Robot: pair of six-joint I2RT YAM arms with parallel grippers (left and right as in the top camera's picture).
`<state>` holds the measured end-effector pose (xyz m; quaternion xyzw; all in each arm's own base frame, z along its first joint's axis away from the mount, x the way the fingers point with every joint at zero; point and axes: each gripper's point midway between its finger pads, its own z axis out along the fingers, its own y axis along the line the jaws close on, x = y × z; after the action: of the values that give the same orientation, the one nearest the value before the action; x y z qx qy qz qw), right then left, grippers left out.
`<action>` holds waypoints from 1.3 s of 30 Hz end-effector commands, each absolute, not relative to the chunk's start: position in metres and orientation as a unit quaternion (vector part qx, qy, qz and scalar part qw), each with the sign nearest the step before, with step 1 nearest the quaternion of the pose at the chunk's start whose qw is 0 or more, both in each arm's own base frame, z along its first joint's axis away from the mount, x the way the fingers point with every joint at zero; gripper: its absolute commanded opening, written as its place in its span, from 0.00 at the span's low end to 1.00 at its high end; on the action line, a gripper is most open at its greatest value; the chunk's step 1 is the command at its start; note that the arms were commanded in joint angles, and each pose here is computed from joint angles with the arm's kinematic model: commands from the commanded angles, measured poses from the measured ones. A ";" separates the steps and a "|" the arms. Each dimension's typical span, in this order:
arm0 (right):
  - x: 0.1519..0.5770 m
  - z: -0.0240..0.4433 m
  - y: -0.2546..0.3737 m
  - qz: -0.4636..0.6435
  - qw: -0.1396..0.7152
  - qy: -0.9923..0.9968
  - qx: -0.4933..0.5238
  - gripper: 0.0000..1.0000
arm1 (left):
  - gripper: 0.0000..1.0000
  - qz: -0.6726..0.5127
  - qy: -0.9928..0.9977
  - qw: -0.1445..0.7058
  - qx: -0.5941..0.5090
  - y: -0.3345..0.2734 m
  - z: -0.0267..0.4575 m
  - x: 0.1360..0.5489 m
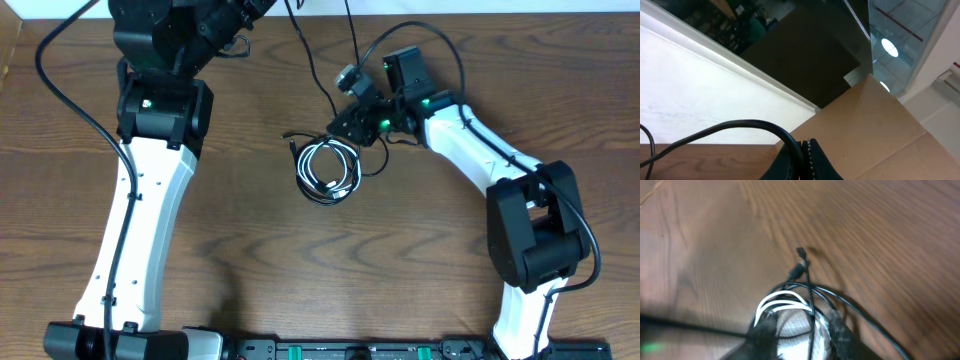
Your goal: Untangle cables
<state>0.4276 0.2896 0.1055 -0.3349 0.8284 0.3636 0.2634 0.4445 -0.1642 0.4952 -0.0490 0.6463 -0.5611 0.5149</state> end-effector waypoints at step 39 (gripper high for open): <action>0.434 0.117 0.297 0.366 0.268 0.846 -0.281 0.01 | 0.07 -0.555 0.650 0.517 -0.052 -0.153 0.502 0.438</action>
<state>0.4281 0.3041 0.1060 -0.3179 0.8360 0.3588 0.2672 0.4498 -0.1545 0.4829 -0.0690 0.6625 -0.5513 0.5024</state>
